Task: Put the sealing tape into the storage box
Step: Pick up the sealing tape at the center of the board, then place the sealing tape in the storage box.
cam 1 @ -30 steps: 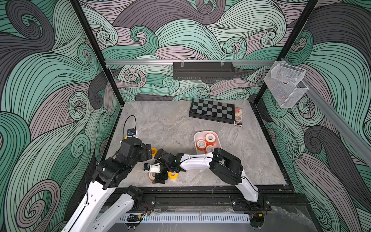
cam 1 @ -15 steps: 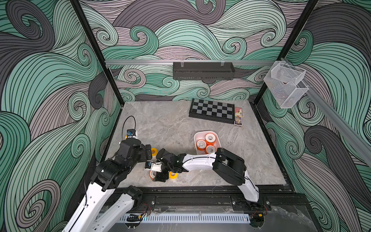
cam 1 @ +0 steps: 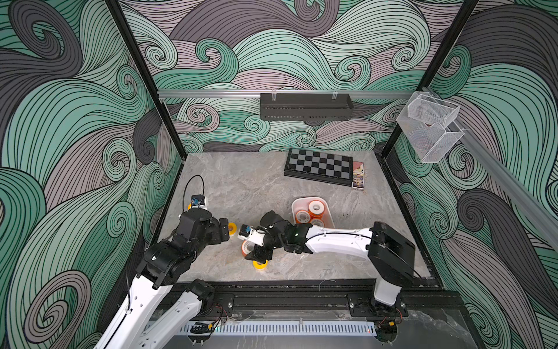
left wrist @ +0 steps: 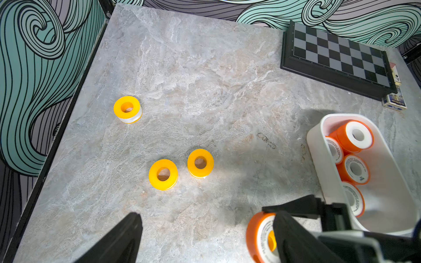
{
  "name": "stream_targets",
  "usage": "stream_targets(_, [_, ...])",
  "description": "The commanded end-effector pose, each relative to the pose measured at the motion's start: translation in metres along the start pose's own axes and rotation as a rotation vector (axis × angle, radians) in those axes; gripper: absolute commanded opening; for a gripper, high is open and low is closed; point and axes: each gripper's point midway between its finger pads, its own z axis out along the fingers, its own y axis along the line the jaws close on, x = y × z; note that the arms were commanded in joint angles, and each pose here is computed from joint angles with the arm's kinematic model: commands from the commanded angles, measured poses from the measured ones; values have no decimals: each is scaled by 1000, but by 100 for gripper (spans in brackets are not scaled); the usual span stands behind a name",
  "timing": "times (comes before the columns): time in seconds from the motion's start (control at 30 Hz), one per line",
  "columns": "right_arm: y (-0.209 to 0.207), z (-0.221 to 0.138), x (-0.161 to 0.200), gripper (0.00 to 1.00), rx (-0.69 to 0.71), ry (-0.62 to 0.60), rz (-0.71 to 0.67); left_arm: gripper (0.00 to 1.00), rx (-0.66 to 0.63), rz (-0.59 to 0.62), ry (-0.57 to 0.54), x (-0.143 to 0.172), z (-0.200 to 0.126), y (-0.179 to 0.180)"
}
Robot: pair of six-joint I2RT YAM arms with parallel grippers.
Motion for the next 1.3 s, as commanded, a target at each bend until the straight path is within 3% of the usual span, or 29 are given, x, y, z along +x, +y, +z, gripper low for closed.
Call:
stream_targets(0.0, [-21,-36,5,64,54,-28,123,94,13,1,-13,-4,0,-2])
stream_targets(0.3, [-88,-122,62,65,283,-87,417,93,30,4,-13,-4,0,-5])
stream_targets(0.5, [-128,-155,101,65,438,-74,565,94,31,5,-11,-4,0,-5])
stream_targets(0.9, [-164,-125,127,65,499,68,711,93,28,7,-2,-2,2,-5])
stream_targets(1.27, [-185,-117,137,65,582,92,734,94,32,9,2,-2,3,-6])
